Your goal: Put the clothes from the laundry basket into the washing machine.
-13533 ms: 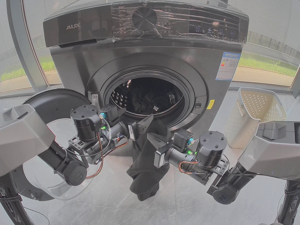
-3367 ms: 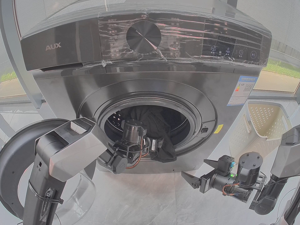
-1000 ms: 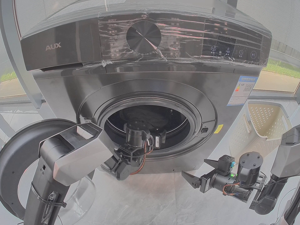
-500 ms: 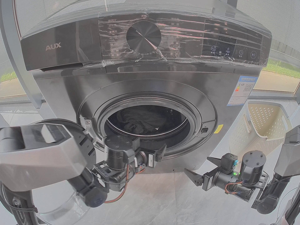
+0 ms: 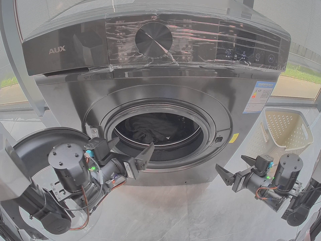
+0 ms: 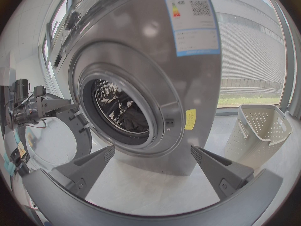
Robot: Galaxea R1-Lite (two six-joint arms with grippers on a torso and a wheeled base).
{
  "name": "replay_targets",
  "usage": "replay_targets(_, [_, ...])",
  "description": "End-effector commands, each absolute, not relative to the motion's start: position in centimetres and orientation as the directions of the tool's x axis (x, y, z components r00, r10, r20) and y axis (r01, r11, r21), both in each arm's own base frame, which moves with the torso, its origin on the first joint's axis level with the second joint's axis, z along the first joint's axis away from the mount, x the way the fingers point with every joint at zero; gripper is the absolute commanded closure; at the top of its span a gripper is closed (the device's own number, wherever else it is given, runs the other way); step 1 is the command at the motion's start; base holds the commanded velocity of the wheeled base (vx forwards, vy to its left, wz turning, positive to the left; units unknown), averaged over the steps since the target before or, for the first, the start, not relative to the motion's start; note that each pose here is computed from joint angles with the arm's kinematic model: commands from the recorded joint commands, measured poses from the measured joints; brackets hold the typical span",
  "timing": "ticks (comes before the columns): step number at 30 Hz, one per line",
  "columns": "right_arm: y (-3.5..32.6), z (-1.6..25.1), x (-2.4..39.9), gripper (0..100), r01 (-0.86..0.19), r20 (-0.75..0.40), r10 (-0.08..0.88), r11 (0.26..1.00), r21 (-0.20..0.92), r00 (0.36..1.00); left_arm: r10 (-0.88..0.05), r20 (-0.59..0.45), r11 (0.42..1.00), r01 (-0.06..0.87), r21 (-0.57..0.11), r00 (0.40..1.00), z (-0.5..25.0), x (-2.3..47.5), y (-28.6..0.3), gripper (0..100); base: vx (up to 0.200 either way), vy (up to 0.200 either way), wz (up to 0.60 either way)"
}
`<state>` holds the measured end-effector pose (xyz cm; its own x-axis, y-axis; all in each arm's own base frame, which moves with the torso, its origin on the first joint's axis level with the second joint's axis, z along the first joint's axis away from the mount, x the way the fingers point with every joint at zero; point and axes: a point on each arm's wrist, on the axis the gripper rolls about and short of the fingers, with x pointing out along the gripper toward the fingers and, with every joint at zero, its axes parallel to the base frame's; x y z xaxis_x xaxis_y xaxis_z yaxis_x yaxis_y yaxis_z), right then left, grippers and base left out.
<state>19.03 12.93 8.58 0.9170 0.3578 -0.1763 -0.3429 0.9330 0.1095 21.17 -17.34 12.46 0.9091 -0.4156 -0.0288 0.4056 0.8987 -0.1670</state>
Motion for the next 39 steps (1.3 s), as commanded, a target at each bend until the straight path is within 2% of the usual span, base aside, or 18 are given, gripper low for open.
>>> replay_targets(1, [10.7,10.1,18.7,0,-0.277,-0.12,0.291,0.953,0.119,0.949,-0.401,0.022,0.901,0.398,-0.174,0.916,14.1,19.5,-15.4,0,0.0,0.0,0.0])
replay_targets(4, [9.4,10.4,18.1,0,-0.252,-0.113,0.264,0.962,0.107,0.958,-0.394,0.01,0.906,0.39,-0.166,0.919,13.9,18.8,-14.8,0,-0.133,0.0,0.0])
replay_targets(8, [8.6,10.8,16.8,0,-0.253,-0.104,0.261,0.964,0.085,0.96,-0.39,-0.001,0.914,0.387,-0.12,0.921,13.7,18.2,-14.3,0,-0.2,0.0,0.0])
replay_targets(13, [8.2,11.4,16.2,0,-0.246,-0.085,0.253,0.966,0.083,0.964,-0.397,0.016,0.911,0.396,-0.114,0.918,14.2,16.9,-13.4,0,-0.2,0.0,0.0])
replay_targets(16, [7.9,11.8,15.6,0,-0.245,-0.08,0.252,0.966,0.081,0.964,-0.393,0.007,0.917,0.392,-0.076,0.92,14.0,16.2,-12.7,0,-0.2,0.0,0.0])
replay_targets(18, [7.5,12.2,14.8,0,-0.246,-0.092,0.253,0.966,0.078,0.963,-0.388,0.004,0.92,0.388,-0.05,0.922,13.9,15.4,-11.9,0,-0.2,0.0,0.0])
replay_targets(22, [6.6,12.2,12.9,0,-0.242,-0.163,0.25,0.968,0.065,0.955,-0.384,0.022,0.922,0.385,-0.053,0.923,14.2,14.2,-10.9,0,-0.2,0.0,0.0])
replay_targets(25, [5.6,12.2,11.4,0,-0.199,-0.202,0.204,0.979,0.047,0.958,-0.38,0.0,0.924,0.379,-0.048,0.925,13.6,13.1,-10.0,0,-0.2,0.0,0.0])
replay_targets(28, [4.7,12.7,10.1,0,-0.151,-0.176,0.157,0.987,0.047,0.972,-0.366,0.001,0.929,0.365,-0.056,0.931,13.7,12.4,-9.3,0,-0.2,0.0,0.0])
replay_targets(32, [2.9,13.3,8.3,0,-0.056,-0.119,0.064,0.996,0.069,0.991,-0.29,0.033,0.954,0.292,-0.069,0.956,14.5,11.3,-7.7,0,-0.05,0.0,0.0])
replay_targets(39, [1.0,12.4,4.7,0,-0.012,-0.114,0.021,0.997,0.075,0.993,-0.214,-0.031,0.975,0.212,-0.061,0.976,14.3,8.9,-5.0,0,0.0,0.0,0.0])
